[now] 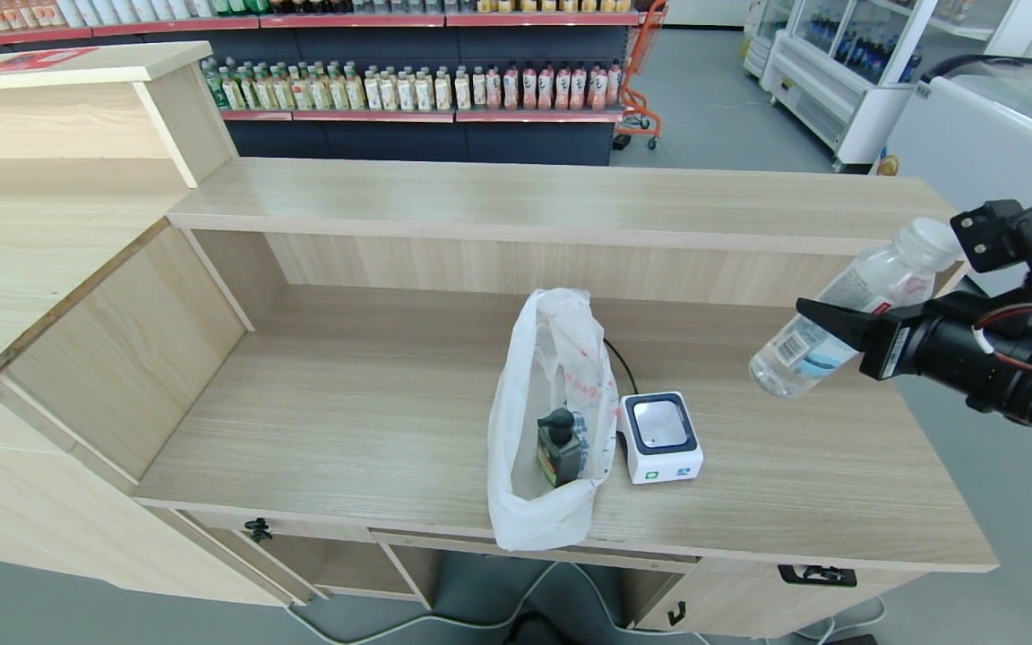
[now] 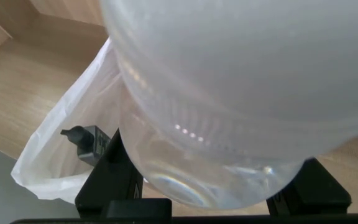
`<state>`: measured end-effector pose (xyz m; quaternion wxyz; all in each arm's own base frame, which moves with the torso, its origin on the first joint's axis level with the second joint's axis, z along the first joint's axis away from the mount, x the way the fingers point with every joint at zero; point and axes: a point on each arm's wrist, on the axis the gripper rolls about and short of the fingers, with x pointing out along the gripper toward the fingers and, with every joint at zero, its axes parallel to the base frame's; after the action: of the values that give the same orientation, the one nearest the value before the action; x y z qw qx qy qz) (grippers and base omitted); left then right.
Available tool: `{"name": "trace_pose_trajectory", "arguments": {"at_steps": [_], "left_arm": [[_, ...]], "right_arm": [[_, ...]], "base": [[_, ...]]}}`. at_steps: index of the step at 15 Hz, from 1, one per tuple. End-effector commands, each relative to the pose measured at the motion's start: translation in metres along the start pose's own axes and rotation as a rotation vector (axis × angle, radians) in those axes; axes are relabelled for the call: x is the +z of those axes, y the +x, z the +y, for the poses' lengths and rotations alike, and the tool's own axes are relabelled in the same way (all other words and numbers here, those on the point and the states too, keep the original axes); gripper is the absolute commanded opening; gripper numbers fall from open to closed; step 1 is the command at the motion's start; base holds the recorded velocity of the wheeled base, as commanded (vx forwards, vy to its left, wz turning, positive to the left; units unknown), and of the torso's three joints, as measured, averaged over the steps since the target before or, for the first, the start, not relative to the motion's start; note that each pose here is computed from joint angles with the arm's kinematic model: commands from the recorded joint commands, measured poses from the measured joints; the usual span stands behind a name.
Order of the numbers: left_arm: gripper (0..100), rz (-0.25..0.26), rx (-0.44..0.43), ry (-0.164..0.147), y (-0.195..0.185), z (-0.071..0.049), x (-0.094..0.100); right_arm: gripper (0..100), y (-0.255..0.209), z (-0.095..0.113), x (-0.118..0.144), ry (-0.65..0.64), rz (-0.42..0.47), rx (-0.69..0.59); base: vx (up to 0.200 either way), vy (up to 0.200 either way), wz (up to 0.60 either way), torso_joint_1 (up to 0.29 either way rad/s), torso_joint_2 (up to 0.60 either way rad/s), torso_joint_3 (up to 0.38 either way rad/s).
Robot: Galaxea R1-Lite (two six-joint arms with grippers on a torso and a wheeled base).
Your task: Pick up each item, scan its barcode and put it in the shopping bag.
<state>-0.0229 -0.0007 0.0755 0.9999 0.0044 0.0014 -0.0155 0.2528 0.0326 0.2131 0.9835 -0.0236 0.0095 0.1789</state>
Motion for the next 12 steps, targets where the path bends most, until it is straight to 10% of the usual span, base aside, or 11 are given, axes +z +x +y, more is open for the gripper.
{"name": "trace_pose_trajectory", "arguments": {"at_steps": [1, 6, 12], "left_arm": [[0, 0.0, -0.001, 0.0, 0.0, 0.0, 0.0], [0, 0.0, 0.0, 0.0, 0.0, 0.0, 0.0], [0, 0.002, 0.0, -0.001, 0.0, 0.0, 0.0]], "right_arm": [[0, 0.001, 0.0, -0.001, 0.0, 0.003, 0.0], [0, 0.013, -0.003, -0.006, 0.016, 0.022, 0.002], [0, 0.087, -0.008, -0.027, 0.027, 0.065, 0.039]], "base": [[0.0, 0.2, 0.0, 0.002, 0.0, -0.002], [0.0, 0.2, 0.0, 0.002, 0.0, 0.0], [0.0, 0.0, 0.0, 0.0, 0.0, 0.0]]}}
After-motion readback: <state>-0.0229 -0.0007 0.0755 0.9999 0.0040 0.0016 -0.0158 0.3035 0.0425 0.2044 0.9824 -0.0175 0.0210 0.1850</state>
